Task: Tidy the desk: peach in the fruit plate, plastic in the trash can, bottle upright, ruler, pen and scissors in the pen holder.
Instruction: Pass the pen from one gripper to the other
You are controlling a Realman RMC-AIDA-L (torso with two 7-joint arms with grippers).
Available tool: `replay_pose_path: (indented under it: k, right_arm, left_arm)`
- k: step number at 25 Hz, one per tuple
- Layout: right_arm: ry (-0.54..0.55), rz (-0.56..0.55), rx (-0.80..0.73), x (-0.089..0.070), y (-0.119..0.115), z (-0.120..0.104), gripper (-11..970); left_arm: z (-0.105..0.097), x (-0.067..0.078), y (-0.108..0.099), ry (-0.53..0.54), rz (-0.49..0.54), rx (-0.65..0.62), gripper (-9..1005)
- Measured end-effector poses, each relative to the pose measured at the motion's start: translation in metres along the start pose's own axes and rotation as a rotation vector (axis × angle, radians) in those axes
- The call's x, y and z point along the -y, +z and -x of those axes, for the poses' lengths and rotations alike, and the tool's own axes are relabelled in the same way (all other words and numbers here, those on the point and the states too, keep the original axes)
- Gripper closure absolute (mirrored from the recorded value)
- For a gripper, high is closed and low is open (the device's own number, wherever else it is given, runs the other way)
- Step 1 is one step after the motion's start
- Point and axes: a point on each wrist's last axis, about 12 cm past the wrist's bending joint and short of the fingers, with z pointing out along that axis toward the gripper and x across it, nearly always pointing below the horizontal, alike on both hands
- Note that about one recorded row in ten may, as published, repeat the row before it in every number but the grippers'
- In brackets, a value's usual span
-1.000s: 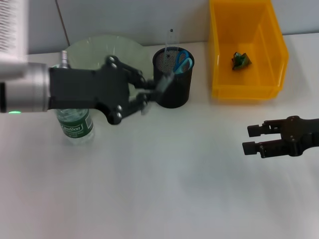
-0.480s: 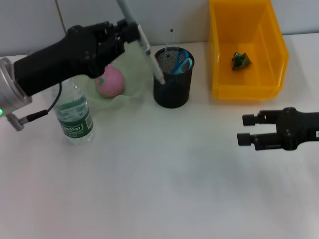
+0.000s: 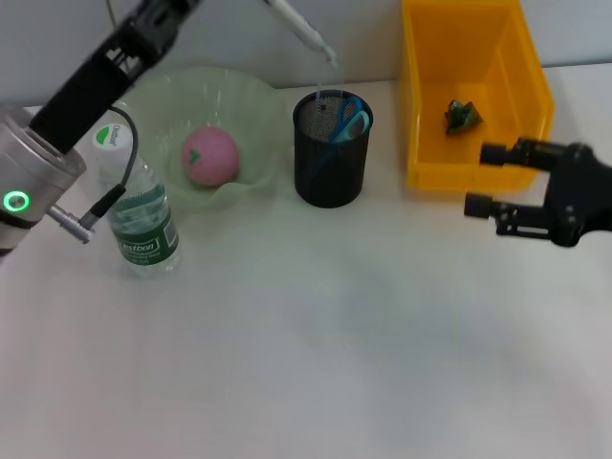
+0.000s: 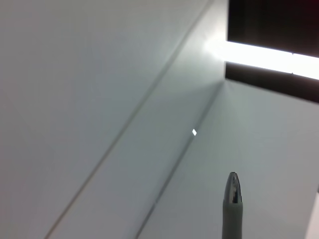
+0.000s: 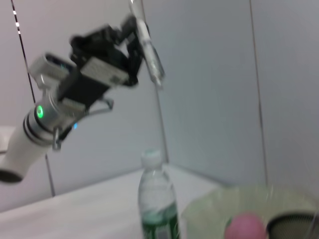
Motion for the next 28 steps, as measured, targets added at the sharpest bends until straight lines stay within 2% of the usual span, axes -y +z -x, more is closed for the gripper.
replay_pose_path:
  k: [7, 12, 18, 23, 28]
  right_arm:
    - [-0.191, -0.051, 0.140, -0.004, 0.004, 0.003, 203]
    - [-0.291, -0.082, 0.213, -0.004, 0.010, 0.001, 203]
    - [-0.473, -0.161, 0.295, -0.007, 0.021, 0.001, 203]
    - [-0.549, -0.186, 0.354, -0.011, 0.034, 0.001, 204]
    - [-0.557, -0.163, 0.389, -0.012, 0.047, 0.004, 204]
  left_arm:
    - [-0.019, -0.002, 0.005, -0.067, 0.102, 0.127, 819]
    - [-0.030, -0.002, 0.008, -0.179, 0.158, 0.178, 815]
    - [-0.036, 0.001, 0.005, -0.280, 0.182, 0.214, 810]
    - [-0.040, 0.004, 0.008, -0.320, 0.179, 0.209, 806]
    - [-0.045, 0.005, 0.011, -0.353, 0.181, 0.211, 803]
